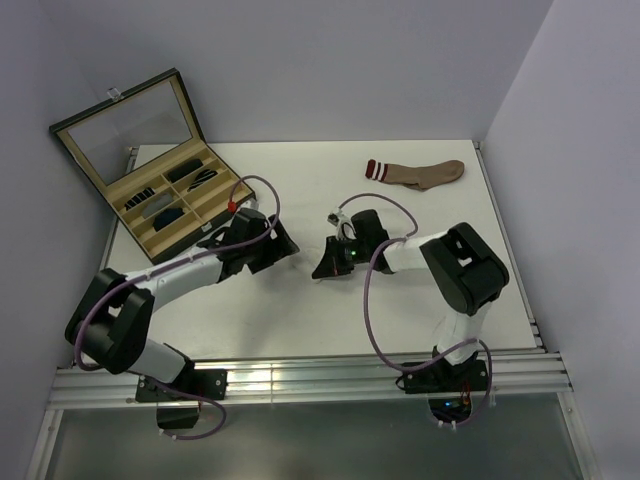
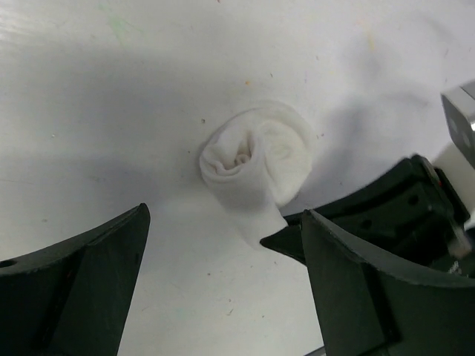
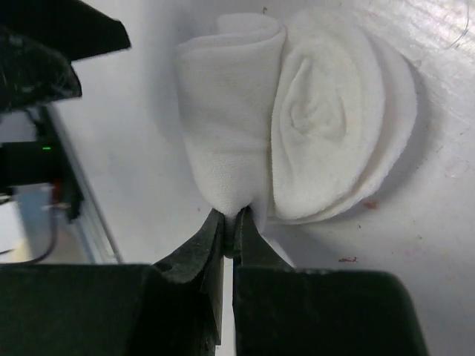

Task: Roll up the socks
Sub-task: Roll the sock at the center of the board.

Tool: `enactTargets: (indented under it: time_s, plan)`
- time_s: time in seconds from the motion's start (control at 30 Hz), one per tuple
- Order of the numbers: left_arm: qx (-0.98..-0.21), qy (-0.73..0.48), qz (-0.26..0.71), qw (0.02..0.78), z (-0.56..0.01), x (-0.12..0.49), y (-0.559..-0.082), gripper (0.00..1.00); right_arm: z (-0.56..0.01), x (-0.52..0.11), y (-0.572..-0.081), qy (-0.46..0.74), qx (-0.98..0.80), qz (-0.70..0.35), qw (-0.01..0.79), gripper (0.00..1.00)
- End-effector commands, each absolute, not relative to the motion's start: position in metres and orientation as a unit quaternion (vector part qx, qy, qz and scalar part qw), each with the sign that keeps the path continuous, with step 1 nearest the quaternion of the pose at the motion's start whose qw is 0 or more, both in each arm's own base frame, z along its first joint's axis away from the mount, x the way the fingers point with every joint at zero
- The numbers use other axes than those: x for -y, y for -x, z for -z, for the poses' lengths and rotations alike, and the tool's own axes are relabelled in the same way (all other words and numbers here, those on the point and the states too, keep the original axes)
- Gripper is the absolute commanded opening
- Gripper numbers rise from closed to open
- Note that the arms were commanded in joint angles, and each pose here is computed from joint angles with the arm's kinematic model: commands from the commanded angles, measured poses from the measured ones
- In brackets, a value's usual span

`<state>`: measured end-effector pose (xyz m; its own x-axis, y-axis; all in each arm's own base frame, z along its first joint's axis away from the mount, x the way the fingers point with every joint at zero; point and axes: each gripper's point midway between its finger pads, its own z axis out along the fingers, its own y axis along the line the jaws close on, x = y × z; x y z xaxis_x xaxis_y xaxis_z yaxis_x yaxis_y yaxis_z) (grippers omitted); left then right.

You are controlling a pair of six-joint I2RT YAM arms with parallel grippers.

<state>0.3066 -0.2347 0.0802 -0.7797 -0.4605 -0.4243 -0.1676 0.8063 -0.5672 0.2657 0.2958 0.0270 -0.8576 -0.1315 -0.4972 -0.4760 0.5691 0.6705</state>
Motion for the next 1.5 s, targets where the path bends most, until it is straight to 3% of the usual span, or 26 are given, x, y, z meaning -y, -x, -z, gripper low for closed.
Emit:
enactTargets:
  time_s: [0.0,0.43,0.77,0.93,0.97,1.0,1.17,1.27,1.3,1.47]
  plan:
    - [-0.889,0.164,0.312,0.291,-0.092,0.250,-0.306,0.87,-0.026,-0.298,-0.256,0.132,-0.852,-0.491,0.126,0.00]
    - [-0.897,0.164,0.315,0.263,-0.063,0.273,-0.313,0.85,-0.011,-0.285,-0.279,0.062,-0.860,-0.499,0.082,0.00]
    - [-0.918,0.180,0.258,0.240,-0.027,0.268,-0.318,0.78,-0.007,-0.284,-0.285,0.047,-0.860,-0.504,0.069,0.00]
    - [-0.934,0.179,0.223,0.213,-0.006,0.262,-0.312,0.63,-0.008,-0.283,-0.286,0.044,-0.860,-0.503,0.069,0.00]
    - [-0.935,0.179,0.221,0.212,-0.005,0.263,-0.313,0.58,-0.008,-0.283,-0.286,0.045,-0.860,-0.503,0.070,0.00]
    - [-0.938,0.176,0.216,0.207,-0.002,0.262,-0.311,0.46,-0.009,-0.283,-0.286,0.046,-0.860,-0.503,0.072,0.00]
    - [-0.946,0.167,0.199,0.196,0.003,0.261,-0.311,0.22,-0.014,-0.277,-0.288,0.058,-0.866,-0.485,0.109,0.00]
    - [-0.952,0.155,0.187,0.189,0.002,0.261,-0.312,0.07,-0.027,-0.272,-0.290,0.080,-0.866,-0.469,0.156,0.09]
    - [-0.954,0.152,0.183,0.185,0.002,0.261,-0.312,0.01,-0.027,-0.267,-0.294,0.086,-0.872,-0.448,0.180,0.18]
    - [-0.968,0.136,0.129,0.164,0.004,0.249,-0.310,0.00,-0.058,-0.255,-0.300,0.120,-0.869,-0.383,0.289,0.37]
